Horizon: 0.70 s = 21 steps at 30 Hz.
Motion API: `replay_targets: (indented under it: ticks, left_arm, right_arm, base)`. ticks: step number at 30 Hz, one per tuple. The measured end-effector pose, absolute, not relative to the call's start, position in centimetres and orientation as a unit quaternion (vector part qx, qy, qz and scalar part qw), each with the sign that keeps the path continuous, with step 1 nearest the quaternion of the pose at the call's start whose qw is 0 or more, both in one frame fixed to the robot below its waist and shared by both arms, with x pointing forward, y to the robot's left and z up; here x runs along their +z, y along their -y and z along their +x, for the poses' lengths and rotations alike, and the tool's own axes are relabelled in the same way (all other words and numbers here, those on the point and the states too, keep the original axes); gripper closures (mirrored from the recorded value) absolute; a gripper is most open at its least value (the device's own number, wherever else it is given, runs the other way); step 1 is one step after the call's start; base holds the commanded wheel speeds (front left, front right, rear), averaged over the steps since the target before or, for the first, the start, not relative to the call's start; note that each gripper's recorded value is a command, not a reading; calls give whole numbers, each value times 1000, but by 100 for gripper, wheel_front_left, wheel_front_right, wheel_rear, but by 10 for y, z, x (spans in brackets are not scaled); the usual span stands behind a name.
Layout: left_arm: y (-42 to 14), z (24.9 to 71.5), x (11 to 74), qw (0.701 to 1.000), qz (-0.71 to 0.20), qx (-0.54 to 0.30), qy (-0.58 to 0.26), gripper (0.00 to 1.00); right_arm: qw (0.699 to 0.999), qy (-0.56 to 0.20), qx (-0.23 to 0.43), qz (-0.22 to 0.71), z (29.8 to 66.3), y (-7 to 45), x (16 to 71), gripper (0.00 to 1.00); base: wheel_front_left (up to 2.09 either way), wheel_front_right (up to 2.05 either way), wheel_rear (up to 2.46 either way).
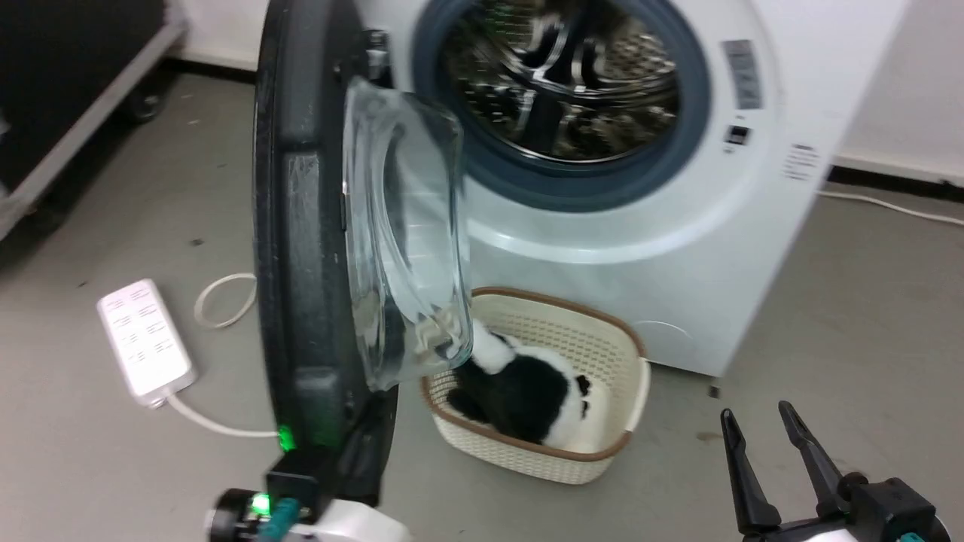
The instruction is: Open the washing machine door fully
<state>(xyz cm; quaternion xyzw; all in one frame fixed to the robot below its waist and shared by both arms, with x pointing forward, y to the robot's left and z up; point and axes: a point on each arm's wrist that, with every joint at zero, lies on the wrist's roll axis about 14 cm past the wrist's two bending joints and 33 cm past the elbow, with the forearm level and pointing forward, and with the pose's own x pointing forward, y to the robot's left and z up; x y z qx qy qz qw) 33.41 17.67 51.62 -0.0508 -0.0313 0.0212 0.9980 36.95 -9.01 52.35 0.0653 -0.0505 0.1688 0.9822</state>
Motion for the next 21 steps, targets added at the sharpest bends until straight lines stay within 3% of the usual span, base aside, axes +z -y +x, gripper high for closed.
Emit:
replay_targets:
  ticks: [13, 21]
  left_arm:
    - [-320, 309, 515, 979, -12, 205, 8, 100]
    - [-382, 321, 525, 966, 22, 259, -7, 100]
  right_arm:
    - [970, 8, 234, 63, 391, 43, 501, 0]
    - [970, -8, 237, 53, 408, 40, 489, 0]
  base:
    - [0, 0, 0]
    - [0, 0, 0]
